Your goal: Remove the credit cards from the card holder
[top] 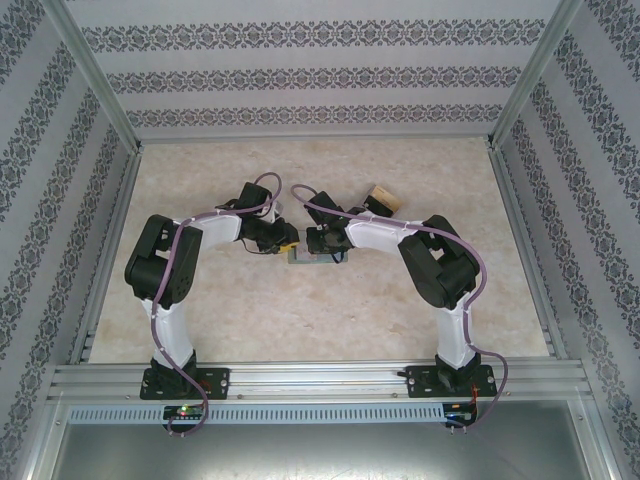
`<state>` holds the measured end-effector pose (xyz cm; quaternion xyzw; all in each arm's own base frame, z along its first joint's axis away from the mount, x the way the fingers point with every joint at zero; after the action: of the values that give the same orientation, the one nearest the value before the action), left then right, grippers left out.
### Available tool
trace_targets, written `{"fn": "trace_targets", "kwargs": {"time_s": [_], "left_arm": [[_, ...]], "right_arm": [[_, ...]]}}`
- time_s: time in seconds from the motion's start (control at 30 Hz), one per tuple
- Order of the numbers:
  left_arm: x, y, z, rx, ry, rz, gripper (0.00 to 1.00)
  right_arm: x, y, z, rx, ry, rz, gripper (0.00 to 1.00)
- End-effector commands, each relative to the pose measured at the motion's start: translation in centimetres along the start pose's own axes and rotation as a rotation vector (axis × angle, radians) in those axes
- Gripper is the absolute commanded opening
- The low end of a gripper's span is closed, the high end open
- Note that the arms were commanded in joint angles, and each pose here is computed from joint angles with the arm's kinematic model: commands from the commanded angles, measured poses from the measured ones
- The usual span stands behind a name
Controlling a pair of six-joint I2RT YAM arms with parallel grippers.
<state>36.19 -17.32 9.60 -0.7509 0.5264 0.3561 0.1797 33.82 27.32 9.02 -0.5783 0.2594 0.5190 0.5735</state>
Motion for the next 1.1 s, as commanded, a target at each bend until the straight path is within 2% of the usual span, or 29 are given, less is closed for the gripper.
{"fn": "trace_targets", "kwargs": {"time_s": [0.0,0.3,0.57,0.7,0.87,1.07], "left_arm": [[0.8,0.3,0.0,0.003,-0.019,0.037,0.26],[1.0,0.3,0.3,0.003,-0.058,0.036,0.27],[1.3,0.5,-0.5,0.028,-0.02,0.063,0.26],[1.2,0.5,-0.7,0.036,-0.022,0.059,0.22],[1.0,0.4,-0.6,0.05,-0.053,0.049,0.09],[-0.3,0.3,-0.6,0.1,-0.136,0.008,0.0]], "right_arm": [[1.5,2.6,-1.4,0.022,0.039,0.125,0.23],[1.5,2.6,-1.5,0.025,0.04,0.126,0.21],[1.5,2.6,-1.5,0.027,0.028,0.126,0.21],[1.3,2.5,-1.5,0.027,0.022,0.118,0.22],[0.1,1.6,-1.3,0.035,-0.009,0.08,0.24],[-2.8,-0.2,-0.3,0.03,-0.124,-0.018,0.31]]}}
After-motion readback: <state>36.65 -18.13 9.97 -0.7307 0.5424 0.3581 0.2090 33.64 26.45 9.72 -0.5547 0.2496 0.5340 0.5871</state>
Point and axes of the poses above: each hand's point on the last joint's axis, 136 mm out from that joint toward the fingers, its own x axis out along the fingers, its own z axis along the line the jaws close on, y = z × x, the point moved 8 cm from there along -x, back along the fingers, and after that the axes turned 11 degrees about -x, right-handed, at the moved point
